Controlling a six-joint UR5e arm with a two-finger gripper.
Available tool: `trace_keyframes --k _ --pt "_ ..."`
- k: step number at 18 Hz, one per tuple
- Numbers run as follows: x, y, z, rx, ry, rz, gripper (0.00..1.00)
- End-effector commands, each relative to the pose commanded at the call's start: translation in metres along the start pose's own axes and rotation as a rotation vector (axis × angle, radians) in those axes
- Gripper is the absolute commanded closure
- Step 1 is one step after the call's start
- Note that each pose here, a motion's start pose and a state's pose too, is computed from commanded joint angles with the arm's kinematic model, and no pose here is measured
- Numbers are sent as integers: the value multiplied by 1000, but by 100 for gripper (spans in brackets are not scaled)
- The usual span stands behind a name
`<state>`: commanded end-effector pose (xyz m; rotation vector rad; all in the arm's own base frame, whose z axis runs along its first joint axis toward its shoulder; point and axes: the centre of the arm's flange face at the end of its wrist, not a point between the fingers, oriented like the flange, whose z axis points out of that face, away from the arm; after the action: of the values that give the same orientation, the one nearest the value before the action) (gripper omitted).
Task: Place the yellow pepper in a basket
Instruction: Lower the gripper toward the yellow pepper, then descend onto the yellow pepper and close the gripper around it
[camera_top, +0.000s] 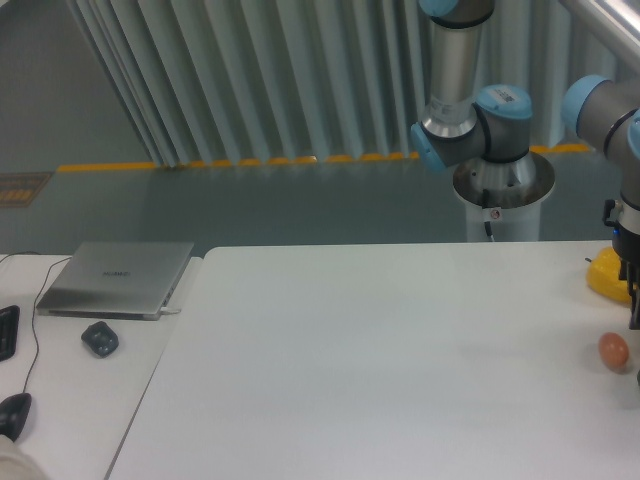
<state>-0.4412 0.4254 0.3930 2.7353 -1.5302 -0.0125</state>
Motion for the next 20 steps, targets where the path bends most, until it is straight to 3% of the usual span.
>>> trace_keyframes --k 6,9,10,18,20 --pt "1 -2 1 -4 5 -2 0" --pt "5 0 9 0 22 -47 0" --pt "7 0 11 -2 26 -93 0" --pt "36 16 18 7 47 -784 0" --pt "37 15 16 3 45 -828 0"
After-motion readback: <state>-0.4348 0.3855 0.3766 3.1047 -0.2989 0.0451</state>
